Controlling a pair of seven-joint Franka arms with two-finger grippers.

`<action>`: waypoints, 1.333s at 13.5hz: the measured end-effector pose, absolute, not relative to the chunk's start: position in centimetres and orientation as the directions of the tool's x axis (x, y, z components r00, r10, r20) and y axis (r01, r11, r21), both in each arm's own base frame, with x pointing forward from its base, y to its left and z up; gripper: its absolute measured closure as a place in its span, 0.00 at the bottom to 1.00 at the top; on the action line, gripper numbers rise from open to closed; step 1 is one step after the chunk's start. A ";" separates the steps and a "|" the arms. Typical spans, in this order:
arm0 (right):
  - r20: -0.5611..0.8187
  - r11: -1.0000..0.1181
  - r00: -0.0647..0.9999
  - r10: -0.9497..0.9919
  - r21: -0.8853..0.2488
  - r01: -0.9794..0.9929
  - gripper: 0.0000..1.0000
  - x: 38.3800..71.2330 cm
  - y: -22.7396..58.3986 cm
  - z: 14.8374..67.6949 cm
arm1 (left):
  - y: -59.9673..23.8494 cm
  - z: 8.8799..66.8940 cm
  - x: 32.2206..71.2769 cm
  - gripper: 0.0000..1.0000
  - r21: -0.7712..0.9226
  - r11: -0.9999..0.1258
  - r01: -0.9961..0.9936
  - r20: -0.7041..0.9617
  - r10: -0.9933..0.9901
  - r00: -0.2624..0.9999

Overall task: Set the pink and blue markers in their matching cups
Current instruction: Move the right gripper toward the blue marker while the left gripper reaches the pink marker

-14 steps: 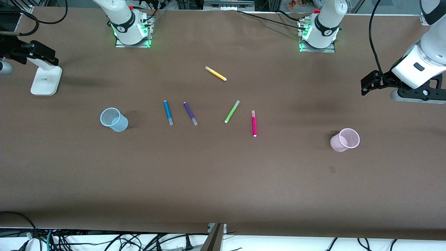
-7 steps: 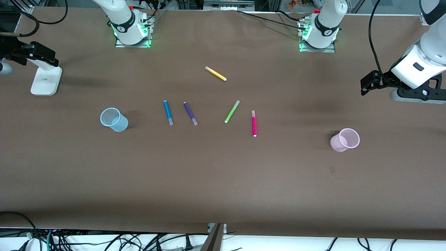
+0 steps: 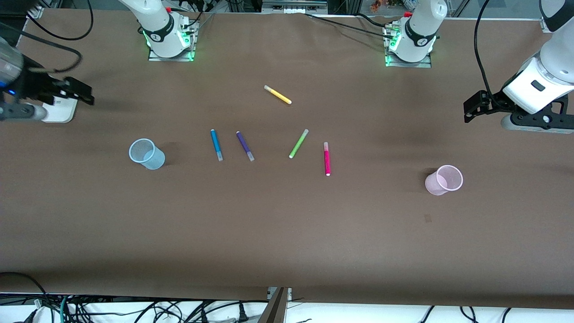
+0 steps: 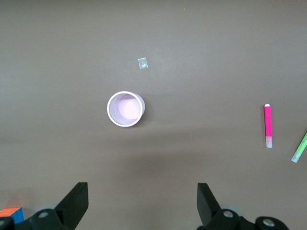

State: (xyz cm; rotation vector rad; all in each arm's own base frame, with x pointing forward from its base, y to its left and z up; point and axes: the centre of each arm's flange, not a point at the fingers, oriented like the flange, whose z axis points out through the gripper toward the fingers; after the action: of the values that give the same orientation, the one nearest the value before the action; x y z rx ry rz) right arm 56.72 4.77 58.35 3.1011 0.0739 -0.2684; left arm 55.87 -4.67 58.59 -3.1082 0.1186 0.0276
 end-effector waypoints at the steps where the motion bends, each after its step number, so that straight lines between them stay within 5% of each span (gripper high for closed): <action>1: -0.208 -0.997 0.976 0.067 0.027 0.074 0.00 57.7 6.3 55.8 | -4.7 58.6 55.9 0.00 -0.030 -0.997 -0.077 -0.019 -0.076 0.997; 8: -0.293 -0.990 0.948 0.123 0.035 0.139 0.00 62.0 10.5 44.2 | -5.2 57.5 56.3 0.00 -0.029 -0.996 -0.087 -0.040 -0.085 0.996; 18: -0.216 -0.960 0.940 0.262 0.036 0.276 0.00 62.1 20.0 30.0 | -19.5 40.4 64.7 0.00 0.014 -0.961 -0.275 -0.110 -0.275 0.955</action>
State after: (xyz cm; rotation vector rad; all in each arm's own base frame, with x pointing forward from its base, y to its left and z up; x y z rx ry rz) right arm 62.10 19.99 30.05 3.0295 0.4208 -0.3237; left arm 64.67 -19.53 40.35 -3.1049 0.4367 0.1744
